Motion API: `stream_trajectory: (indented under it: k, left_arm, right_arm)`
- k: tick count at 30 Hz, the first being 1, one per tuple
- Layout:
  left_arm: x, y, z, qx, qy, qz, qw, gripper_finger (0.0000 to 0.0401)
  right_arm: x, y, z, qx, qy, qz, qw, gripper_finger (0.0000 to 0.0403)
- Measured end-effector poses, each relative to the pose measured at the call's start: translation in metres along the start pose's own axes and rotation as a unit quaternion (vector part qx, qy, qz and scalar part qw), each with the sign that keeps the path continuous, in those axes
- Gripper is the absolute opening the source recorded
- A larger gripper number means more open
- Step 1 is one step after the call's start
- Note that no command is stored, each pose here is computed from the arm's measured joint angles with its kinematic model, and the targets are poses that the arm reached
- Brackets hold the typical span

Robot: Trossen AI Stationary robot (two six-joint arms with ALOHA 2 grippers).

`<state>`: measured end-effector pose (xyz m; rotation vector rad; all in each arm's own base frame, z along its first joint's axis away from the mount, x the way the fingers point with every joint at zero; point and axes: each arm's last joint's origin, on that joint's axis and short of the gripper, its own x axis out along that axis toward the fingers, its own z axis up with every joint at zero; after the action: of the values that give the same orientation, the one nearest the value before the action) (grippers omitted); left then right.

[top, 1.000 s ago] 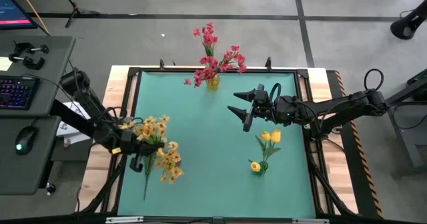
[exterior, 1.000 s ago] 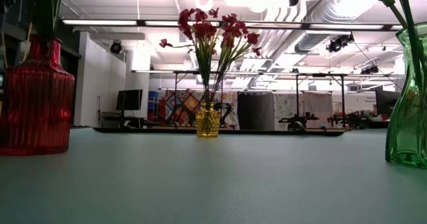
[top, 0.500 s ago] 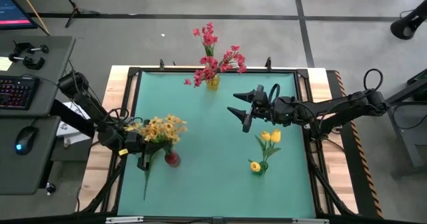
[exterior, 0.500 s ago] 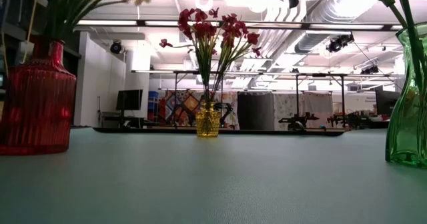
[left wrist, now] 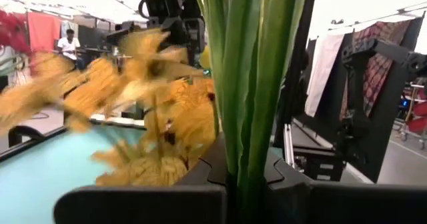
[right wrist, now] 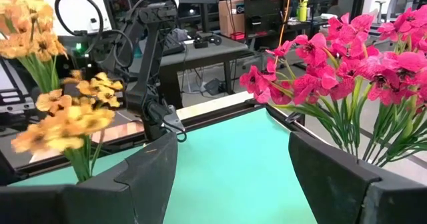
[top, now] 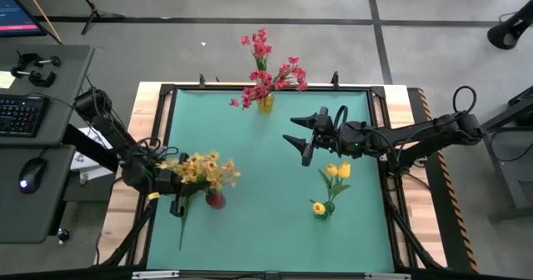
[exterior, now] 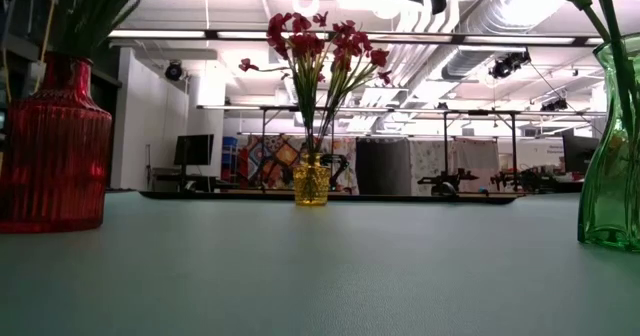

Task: Sort flowers into vase by color
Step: Put the right yellow flowers into the red vase

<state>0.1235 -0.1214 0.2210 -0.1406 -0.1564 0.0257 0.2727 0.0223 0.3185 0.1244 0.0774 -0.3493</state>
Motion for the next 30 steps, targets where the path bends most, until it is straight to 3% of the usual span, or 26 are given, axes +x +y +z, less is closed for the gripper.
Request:
stream_trajectory:
  k: [11,21,30]
  left_arm:
    - [0.000,-0.001,-0.017,0.037,0.052,-0.004,0.998,0.0000]
    - [0.004,-0.008,-0.044,0.032,0.097,0.020,0.995,0.0000]
    - [0.005,-0.016,-0.058,0.032,0.094,0.037,0.994,0.0000]
  right_arm:
    - [0.000,0.000,0.000,-0.001,0.002,0.000,1.000,0.0275]
    - [0.000,0.000,-0.001,0.002,0.005,-0.001,1.000,0.0275]
    - [0.000,0.000,-0.001,0.009,0.007,-0.001,1.000,0.0275]
